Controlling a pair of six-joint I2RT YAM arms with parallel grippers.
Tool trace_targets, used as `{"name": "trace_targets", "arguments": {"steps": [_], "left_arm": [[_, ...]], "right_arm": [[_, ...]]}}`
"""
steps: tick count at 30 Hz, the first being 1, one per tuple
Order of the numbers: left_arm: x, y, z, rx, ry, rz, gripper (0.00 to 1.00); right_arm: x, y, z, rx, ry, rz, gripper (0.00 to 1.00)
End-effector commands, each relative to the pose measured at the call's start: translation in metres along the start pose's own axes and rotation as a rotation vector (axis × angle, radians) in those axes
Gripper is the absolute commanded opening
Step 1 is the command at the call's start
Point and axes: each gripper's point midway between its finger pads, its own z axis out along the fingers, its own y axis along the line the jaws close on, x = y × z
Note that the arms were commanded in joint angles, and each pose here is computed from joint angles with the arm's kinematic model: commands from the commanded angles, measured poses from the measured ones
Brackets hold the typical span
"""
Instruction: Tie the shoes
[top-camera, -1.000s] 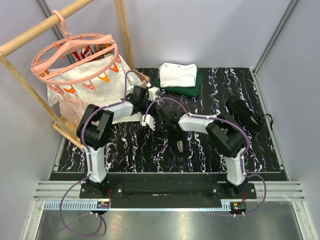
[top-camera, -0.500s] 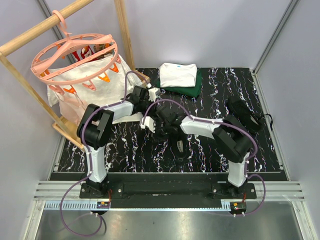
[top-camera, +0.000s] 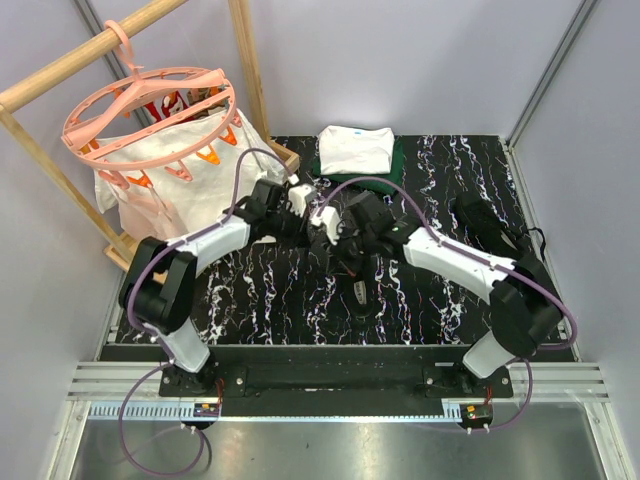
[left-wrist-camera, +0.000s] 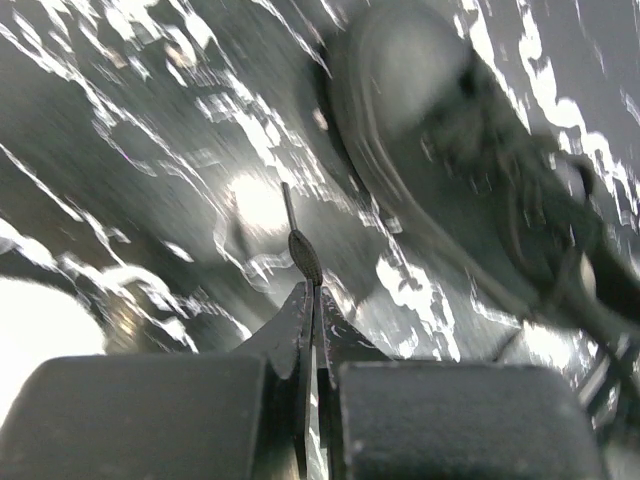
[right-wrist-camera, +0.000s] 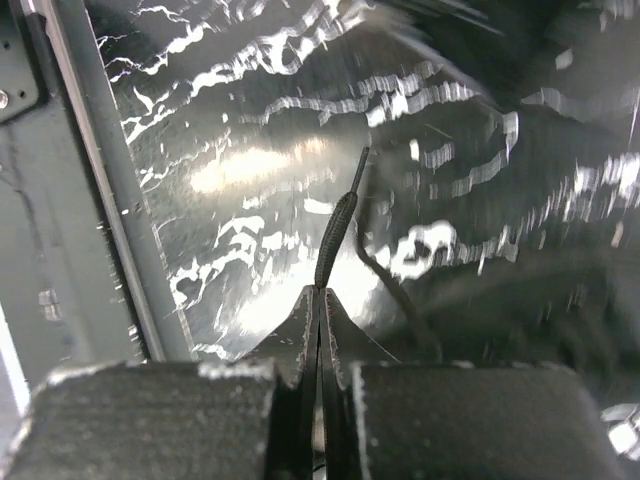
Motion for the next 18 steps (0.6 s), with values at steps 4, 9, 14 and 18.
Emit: {"name": "trace_targets", "arguments": {"steps": [4,9,14,18], "left_arm": [[0.044,-0.028,-0.021,0.049,0.057,0.073,0.0],[0.052,-0.038,-0.032,0.067,0.043,0.128,0.0],[0.062,-0.053,-0.034,0.088,0.061,0.204,0.0],[0.075,-0.057,-0.03,0.097,0.152,0.212,0.0]], "right_arm": [[0.023,0.004,-0.039,-0.041,-0.046,0.28,0.0],[0.048,0.007,-0.049,-0.032,-0.039,0.353,0.0],[0.055,-0.006,-0.06,0.01,-0.066,0.434,0.0],[0.05,-0.019,-0.069,0.026,-0.106,0.496,0.0]]}}
